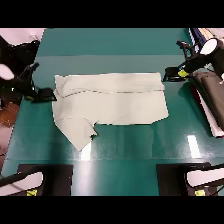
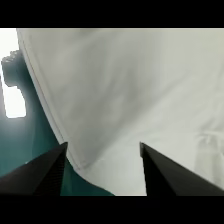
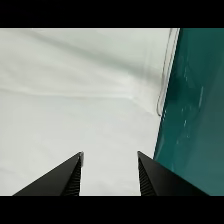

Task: Fold the shirts.

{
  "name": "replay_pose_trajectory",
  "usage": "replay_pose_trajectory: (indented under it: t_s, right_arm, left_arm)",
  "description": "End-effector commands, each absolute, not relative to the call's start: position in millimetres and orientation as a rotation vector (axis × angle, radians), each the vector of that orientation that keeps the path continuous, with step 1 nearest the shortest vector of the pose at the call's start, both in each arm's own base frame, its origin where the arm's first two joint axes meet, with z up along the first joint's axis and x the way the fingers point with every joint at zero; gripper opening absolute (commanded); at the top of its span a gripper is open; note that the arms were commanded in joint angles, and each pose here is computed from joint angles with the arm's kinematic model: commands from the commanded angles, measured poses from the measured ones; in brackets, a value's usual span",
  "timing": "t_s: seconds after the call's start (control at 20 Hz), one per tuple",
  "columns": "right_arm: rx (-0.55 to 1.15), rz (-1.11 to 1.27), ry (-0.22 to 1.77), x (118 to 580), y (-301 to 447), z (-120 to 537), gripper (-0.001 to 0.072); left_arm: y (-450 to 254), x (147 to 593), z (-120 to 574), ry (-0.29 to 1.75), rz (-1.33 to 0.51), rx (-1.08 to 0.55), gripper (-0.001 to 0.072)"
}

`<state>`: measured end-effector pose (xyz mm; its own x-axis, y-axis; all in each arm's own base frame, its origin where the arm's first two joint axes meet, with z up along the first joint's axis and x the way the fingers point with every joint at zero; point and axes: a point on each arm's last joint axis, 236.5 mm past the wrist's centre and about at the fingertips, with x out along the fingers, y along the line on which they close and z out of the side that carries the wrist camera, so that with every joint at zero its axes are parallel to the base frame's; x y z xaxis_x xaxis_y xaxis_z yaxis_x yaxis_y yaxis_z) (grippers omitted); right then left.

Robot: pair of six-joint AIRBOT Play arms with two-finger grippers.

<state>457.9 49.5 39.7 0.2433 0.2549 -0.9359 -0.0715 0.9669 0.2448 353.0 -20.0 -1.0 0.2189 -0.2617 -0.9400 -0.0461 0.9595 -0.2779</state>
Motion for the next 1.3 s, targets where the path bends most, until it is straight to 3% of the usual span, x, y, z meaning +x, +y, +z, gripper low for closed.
replay_pose_trajectory:
  t_s: [0.0, 0.2, 0.5, 0.55, 0.6, 1.05, 1.15, 1.25]
  right_arm:
    - [0.148, 0.235, 1.281, 452.1, 49.6, 58.0, 0.0406]
    - [0.148, 0.237, 1.283, 451.7, 50.2, 57.9, 0.0406]
    - [0.147, 0.238, 1.283, 451.7, 50.2, 57.9, 0.0407]
    - [0.147, 0.238, 1.283, 451.7, 50.1, 57.8, 0.0406]
    - [0.147, 0.238, 1.282, 451.7, 50.1, 58.0, 0.0407]
    - [0.148, 0.235, 1.282, 452.0, 49.2, 57.9, 0.0406]
    - [0.147, 0.238, 1.297, 448.4, 49.4, 57.1, 0.0377]
    - [0.152, 0.237, 1.334, 440.0, 45.8, 55.0, 0.0377]
  left_arm:
    - [-32.9, 285.3, -17.2, 1.376, -0.062, -0.408, 0.054]
    - [-50.6, 235.0, -36.0, 1.399, -0.033, -0.525, 0.054]
    - [-76.2, 216.3, -59.3, 1.439, -0.049, -0.683, 0.054]
    - [-78.1, 210.7, -65.0, 1.455, -0.045, -0.695, 0.052]
    - [-81.2, 206.2, -70.0, 1.466, -0.045, -0.714, 0.0386]
    - [-83.5, 216.1, -84.0, 1.398, -0.008, -0.793, 0.0369]
    - [-84.9, 226.8, -80.8, 1.355, -0.005, -0.829, 0.0364]
    - [-85.7, 239.0, -76.0, 1.3, -0.015, -0.85, 0.0045]
